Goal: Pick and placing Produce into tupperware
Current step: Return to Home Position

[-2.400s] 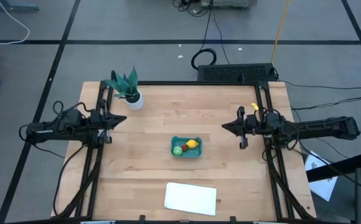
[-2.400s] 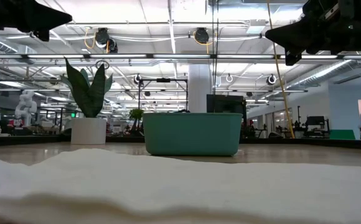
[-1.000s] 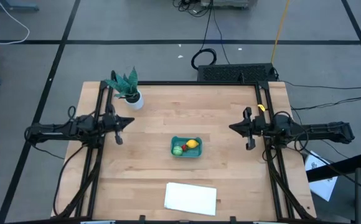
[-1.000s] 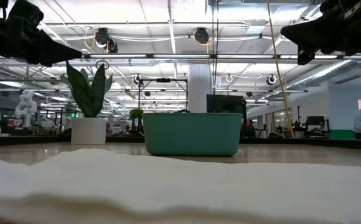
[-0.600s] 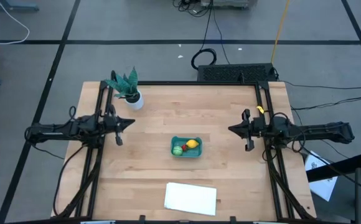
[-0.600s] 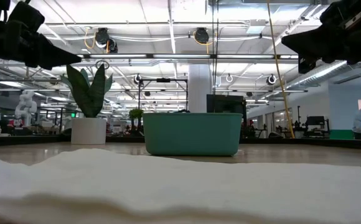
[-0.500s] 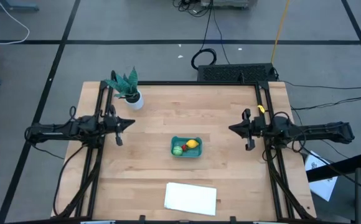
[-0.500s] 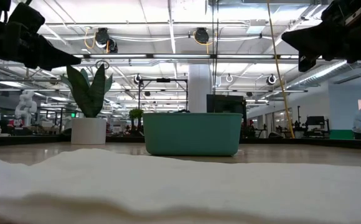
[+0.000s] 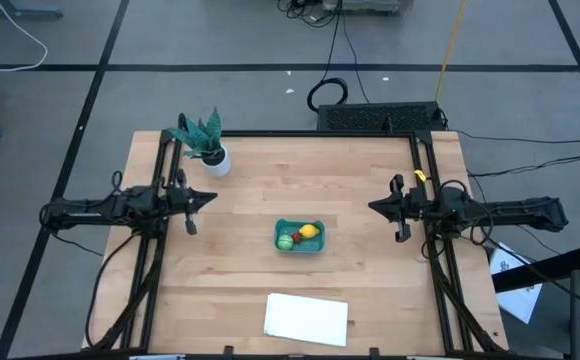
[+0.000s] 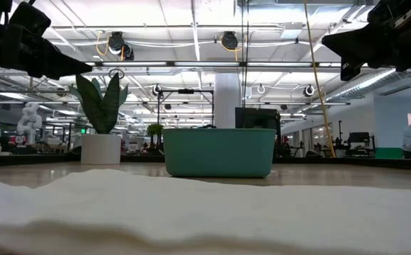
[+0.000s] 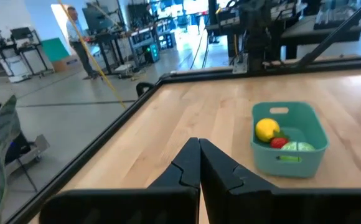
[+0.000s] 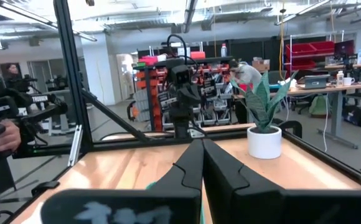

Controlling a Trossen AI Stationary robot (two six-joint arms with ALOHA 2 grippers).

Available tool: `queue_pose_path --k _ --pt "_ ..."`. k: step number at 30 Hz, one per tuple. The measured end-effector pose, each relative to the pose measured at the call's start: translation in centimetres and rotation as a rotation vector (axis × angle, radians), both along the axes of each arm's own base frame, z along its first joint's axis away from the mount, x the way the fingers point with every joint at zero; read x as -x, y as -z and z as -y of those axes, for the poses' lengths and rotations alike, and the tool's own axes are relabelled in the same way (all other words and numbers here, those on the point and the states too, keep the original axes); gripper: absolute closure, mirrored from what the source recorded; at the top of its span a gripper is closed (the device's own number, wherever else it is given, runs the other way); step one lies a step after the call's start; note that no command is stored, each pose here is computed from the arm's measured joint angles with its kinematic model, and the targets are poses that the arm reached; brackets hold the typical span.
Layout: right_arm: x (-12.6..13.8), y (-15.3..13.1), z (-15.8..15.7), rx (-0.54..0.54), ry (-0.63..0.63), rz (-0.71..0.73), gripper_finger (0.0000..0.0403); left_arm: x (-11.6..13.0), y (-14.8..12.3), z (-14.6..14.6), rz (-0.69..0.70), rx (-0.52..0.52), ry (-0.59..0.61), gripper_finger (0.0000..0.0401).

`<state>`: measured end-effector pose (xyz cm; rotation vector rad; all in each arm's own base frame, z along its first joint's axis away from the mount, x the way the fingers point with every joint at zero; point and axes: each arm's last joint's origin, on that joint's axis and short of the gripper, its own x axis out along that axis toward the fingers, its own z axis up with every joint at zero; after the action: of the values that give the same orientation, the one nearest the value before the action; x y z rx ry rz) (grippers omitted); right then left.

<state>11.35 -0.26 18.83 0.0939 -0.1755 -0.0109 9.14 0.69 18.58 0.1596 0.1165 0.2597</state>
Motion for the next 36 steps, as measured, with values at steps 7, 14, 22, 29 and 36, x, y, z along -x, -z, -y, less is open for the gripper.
queue_pose_path --k 7,14,22,29,36 --pt "0.5 0.0 0.0 0.007 0.001 0.006 0.0403 0.0 -0.3 0.2 0.033 -0.003 0.035 0.0401" --pt "1.1 0.0 0.0 0.007 0.001 0.015 0.0403 0.0 -0.3 0.3 0.033 -0.006 0.036 0.0401" --pt "1.5 -0.1 0.0 0.005 0.000 0.030 0.0403 -0.1 -0.4 0.3 0.045 -0.006 0.037 0.0401" --pt "1.9 -0.2 -0.2 0.014 -0.051 0.049 0.0403 -0.1 -0.5 0.4 0.049 0.007 0.084 0.0401" --pt "1.9 0.1 -0.2 -0.004 -0.055 0.024 0.0403 -0.1 -0.5 0.4 0.052 0.023 0.092 0.0401"
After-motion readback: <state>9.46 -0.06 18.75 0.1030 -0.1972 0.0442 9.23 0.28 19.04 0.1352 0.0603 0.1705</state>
